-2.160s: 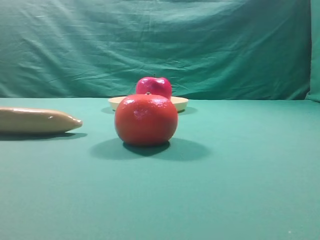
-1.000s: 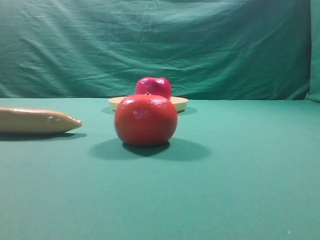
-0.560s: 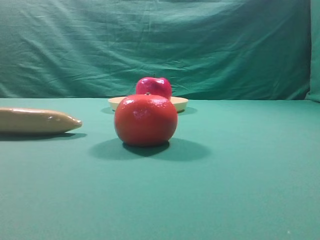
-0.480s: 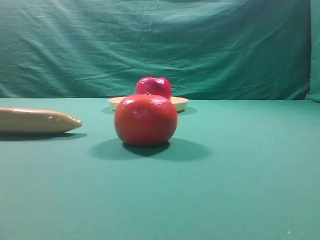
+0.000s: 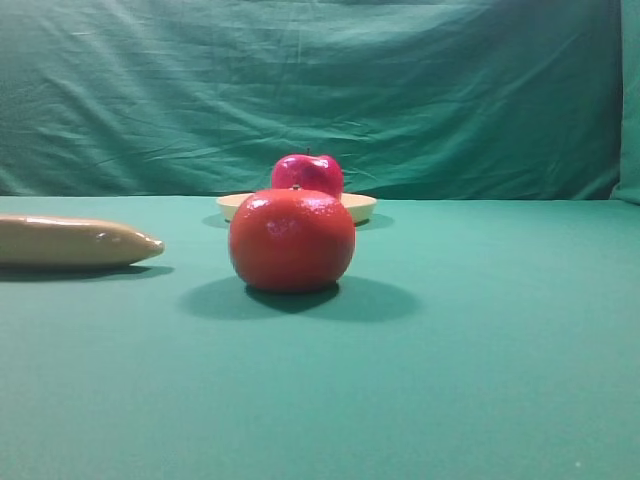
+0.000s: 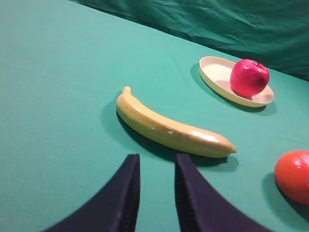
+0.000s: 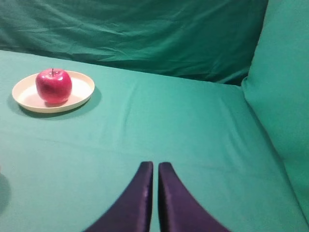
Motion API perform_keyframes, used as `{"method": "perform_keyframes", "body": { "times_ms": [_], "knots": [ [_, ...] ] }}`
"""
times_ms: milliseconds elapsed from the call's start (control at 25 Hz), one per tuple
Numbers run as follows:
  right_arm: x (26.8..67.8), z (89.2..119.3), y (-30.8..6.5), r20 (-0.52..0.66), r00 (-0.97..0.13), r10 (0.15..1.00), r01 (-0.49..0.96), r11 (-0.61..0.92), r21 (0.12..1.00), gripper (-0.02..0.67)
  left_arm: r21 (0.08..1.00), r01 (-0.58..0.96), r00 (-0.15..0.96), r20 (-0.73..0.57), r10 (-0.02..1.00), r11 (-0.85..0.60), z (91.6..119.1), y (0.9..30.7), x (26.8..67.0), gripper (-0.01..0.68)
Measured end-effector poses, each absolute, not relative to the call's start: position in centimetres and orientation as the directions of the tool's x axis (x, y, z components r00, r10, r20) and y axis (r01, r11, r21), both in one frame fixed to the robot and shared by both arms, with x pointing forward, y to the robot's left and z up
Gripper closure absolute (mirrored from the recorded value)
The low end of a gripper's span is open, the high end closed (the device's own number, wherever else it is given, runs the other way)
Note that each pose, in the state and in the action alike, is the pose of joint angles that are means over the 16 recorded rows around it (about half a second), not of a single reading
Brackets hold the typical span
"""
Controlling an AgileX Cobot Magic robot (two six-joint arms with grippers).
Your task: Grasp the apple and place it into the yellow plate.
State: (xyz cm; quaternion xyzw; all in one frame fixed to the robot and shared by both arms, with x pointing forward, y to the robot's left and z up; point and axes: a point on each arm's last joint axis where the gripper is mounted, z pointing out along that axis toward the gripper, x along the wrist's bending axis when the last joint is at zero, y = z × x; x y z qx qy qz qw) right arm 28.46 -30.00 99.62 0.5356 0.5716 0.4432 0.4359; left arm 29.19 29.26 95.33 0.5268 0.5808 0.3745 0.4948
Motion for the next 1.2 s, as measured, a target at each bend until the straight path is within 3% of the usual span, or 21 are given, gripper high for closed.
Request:
{"method": "perform_keyframes", "body": {
  "times_ms": [480,1200],
  "knots": [
    [29.0,95.2,-30.1,0.036,0.027,0.999,0.301,-0.043,0.953,0.649,0.956,0.241,0.045,-0.18,0.983,0.164,95.3,29.3,29.2,0.516],
    [29.1,94.6,-30.3,0.017,0.053,0.998,0.305,-0.033,0.952,0.649,0.956,0.241,0.045,-0.18,0.983,0.164,95.3,29.3,29.2,0.516]
  ]
}}
